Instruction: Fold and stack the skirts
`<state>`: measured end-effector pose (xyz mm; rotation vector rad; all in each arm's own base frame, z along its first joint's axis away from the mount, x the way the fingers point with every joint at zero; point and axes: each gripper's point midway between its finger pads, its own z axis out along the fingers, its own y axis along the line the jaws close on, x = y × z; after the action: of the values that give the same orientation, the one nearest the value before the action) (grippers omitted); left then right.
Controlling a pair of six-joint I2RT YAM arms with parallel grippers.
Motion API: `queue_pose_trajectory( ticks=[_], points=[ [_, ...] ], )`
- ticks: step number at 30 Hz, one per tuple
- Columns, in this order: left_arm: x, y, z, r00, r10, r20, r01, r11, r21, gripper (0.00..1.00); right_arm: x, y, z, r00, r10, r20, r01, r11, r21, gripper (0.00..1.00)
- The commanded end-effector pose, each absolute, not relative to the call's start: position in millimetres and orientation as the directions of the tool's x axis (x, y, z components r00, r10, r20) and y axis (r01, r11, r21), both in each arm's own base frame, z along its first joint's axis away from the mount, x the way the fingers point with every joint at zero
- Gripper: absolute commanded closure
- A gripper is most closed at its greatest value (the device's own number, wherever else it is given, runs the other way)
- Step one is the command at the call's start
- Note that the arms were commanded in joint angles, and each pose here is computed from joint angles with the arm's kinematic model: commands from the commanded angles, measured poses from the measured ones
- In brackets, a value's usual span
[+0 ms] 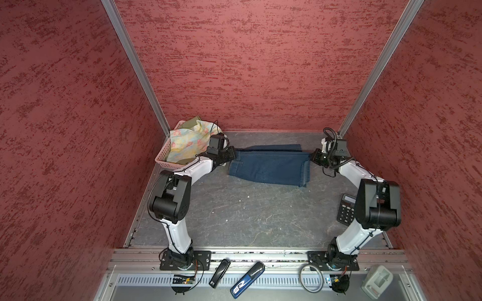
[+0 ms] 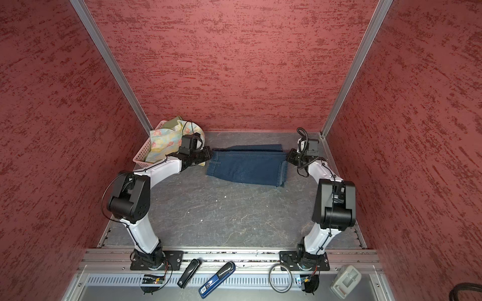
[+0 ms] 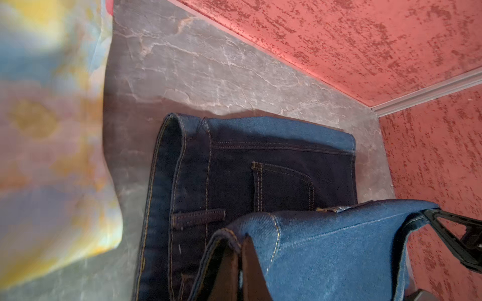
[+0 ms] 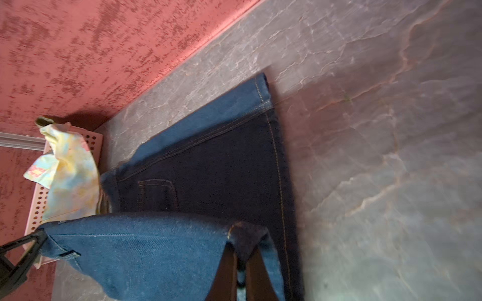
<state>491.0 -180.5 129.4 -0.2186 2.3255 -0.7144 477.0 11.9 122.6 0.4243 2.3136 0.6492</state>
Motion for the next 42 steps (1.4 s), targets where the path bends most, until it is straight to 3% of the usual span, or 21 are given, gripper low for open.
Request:
queue_pose_trajectory(
  ticks=[1,5,10,15,25,31,42],
  points=[
    [508,-168,131,-0.739,-0.345,-0.579,0.024,0.845,-0.534,1.00,502,4,137,-0.668,0.446,-0.596,0.057,0.829,0.557,1.00],
    [512,-169,155,-0.717,-0.354,-0.600,0.058,0.828,-0.557,1.00,513,11,170,-0.633,0.421,-0.650,-0.033,0.824,0.565,1.00],
    [498,-168,242,-0.592,-0.354,-0.724,0.192,0.811,-0.553,1.00,502,16,289,-0.449,0.367,-0.815,-0.199,0.848,0.491,1.00],
    [462,-159,342,-0.424,-0.362,-0.830,0.307,0.805,-0.508,1.00,442,18,410,-0.208,0.330,-0.921,-0.281,0.882,0.379,1.00],
    [357,-160,458,-0.195,-0.308,-0.931,0.442,0.820,-0.364,1.00,321,24,536,0.064,0.253,-0.965,-0.296,0.929,0.224,1.00],
    [346,-146,476,-0.152,-0.304,-0.941,0.415,0.844,-0.340,1.00,319,12,555,0.067,0.213,-0.975,-0.217,0.957,0.194,1.00],
    [418,-139,443,-0.251,-0.333,-0.909,0.360,0.839,-0.407,1.00,414,-19,492,-0.052,0.273,-0.961,-0.234,0.932,0.277,1.00]
  ],
)
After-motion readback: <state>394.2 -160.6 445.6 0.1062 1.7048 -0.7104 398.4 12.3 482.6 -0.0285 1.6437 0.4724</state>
